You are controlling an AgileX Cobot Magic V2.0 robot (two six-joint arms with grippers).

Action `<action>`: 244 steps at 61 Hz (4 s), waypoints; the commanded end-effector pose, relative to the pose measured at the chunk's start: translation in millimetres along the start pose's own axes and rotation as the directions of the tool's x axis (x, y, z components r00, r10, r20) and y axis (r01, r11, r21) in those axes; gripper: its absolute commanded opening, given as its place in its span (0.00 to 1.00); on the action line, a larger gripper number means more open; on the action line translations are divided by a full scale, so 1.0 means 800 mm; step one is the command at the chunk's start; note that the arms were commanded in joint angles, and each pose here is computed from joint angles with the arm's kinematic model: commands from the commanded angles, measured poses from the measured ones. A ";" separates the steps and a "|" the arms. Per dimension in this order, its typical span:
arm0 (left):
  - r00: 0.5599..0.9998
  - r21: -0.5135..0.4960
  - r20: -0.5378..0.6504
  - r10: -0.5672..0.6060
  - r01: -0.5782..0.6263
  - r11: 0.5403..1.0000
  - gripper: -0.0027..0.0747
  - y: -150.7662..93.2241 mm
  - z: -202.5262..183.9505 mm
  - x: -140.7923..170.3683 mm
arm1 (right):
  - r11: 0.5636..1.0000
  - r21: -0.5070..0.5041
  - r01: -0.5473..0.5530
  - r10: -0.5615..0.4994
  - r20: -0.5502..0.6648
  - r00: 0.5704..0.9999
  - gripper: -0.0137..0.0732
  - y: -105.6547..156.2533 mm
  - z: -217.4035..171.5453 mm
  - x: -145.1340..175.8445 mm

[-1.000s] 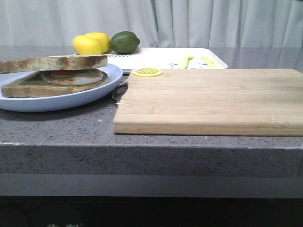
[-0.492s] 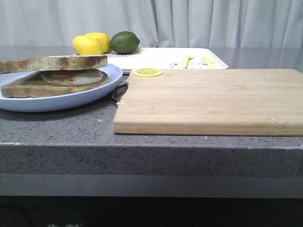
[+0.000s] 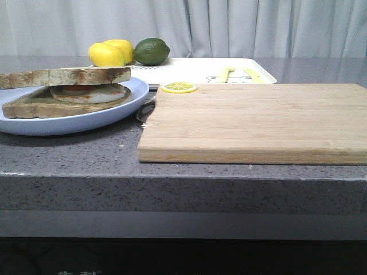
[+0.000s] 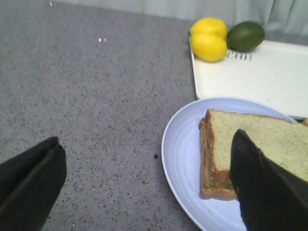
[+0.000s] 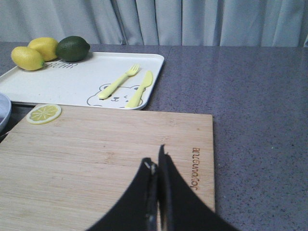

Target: Place bread and move sandwich to tray

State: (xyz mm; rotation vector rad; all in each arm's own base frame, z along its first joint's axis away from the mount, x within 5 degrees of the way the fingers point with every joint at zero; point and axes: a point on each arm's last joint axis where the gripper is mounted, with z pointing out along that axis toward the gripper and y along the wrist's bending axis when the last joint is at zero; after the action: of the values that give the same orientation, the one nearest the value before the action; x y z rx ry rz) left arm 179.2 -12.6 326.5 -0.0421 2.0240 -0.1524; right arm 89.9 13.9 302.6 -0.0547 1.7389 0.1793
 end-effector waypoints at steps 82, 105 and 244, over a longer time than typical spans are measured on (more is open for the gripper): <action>0.854 -0.010 -0.519 -0.044 0.045 0.999 0.35 -0.004 0.195 -0.030 | 1.000 -0.007 -0.005 0.006 0.098 0.995 0.09 0.001 -0.002 -0.018; 0.850 -0.018 -0.521 -0.075 0.076 0.997 0.01 0.000 0.190 -0.039 | 1.000 -0.007 -0.005 0.006 0.099 0.995 0.09 0.001 -0.002 -0.018; 0.899 0.447 -0.403 -0.169 0.354 0.822 0.01 -0.110 0.400 -0.177 | 1.000 -0.007 -0.005 0.006 0.097 0.995 0.09 0.001 -0.002 -0.018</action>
State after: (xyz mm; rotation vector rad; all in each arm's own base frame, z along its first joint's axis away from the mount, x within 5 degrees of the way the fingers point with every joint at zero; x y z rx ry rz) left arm 537.7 -109.6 266.6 0.0365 2.4414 -0.8374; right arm 90.0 14.0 301.3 -0.0521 1.7430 0.1818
